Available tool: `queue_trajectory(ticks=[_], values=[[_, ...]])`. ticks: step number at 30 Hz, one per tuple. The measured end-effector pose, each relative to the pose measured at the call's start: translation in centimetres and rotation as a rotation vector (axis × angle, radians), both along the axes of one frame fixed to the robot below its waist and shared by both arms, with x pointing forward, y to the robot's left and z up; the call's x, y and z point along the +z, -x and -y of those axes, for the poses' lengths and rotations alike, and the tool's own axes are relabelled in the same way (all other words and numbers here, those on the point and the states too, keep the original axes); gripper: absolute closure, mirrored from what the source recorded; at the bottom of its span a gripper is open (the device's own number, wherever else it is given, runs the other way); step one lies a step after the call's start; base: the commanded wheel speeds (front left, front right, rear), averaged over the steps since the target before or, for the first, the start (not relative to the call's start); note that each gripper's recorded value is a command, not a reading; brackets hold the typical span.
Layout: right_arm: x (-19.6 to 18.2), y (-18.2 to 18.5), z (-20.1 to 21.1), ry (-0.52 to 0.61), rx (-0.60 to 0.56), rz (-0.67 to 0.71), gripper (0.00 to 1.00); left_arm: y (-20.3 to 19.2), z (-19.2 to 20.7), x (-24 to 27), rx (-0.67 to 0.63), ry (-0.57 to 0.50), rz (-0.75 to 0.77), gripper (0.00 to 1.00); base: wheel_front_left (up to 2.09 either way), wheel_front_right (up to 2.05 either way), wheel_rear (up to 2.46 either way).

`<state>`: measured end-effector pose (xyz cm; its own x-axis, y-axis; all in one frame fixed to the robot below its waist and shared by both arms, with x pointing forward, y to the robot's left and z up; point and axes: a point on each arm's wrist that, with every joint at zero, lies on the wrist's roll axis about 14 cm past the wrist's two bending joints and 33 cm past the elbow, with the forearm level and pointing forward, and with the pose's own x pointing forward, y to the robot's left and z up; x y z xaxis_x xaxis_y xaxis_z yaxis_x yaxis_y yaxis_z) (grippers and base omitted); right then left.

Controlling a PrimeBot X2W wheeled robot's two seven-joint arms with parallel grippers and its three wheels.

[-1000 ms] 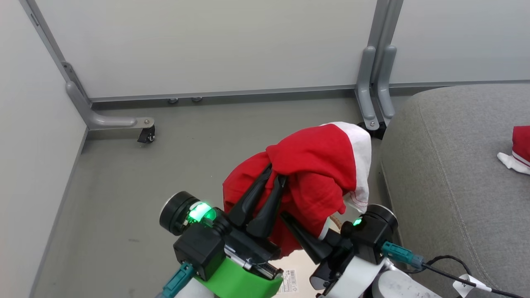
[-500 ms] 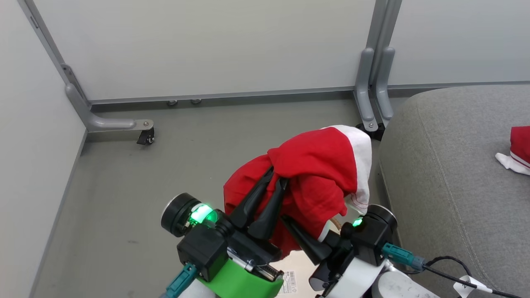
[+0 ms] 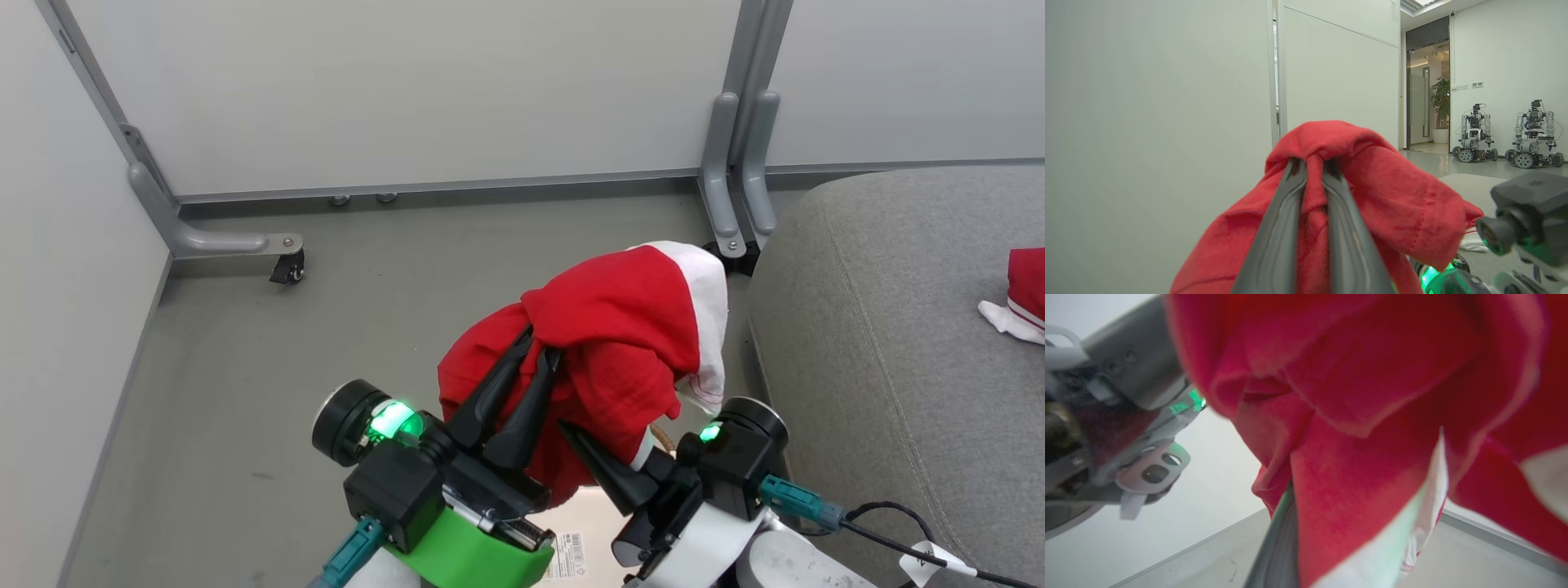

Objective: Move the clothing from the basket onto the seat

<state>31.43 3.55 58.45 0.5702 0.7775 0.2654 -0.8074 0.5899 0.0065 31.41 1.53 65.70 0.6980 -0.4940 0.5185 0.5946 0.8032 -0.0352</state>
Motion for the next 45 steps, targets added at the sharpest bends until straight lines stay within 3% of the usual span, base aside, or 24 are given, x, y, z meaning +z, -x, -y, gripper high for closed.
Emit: queue_trajectory(ticks=[4,6,7,15,25,45], values=[[0.1,0.0,0.0,-0.002,-0.002,0.004,1.0,0.0,-0.1,-0.1,0.003,-0.001,-0.002,1.0,0.0,0.0,0.0],[0.2,0.0,0.1,-0.003,-0.003,0.006,1.0,-0.1,-0.1,-0.2,0.003,-0.002,-0.006,0.11,0.0,0.0,0.0],[0.2,0.0,0.1,-0.004,-0.003,0.007,1.0,-0.1,-0.1,-0.3,0.004,-0.002,-0.01,0.0,0.0,0.0,0.0],[0.6,-0.1,0.1,-0.008,-0.01,0.021,1.0,-0.6,-1.0,-0.5,0.038,-0.003,-0.019,0.0,0.0,0.0,0.0],[1.4,-0.4,0.6,-0.017,-0.035,0.048,1.0,-1.7,-4.8,-2.6,0.182,-0.032,-0.071,0.0,0.0,0.0,0.0],[3.4,-2.4,5.3,-0.078,-0.214,0.097,1.0,-0.8,-10.5,-11.6,0.367,-0.061,-0.346,0.0,0.0,0.0,0.0]])
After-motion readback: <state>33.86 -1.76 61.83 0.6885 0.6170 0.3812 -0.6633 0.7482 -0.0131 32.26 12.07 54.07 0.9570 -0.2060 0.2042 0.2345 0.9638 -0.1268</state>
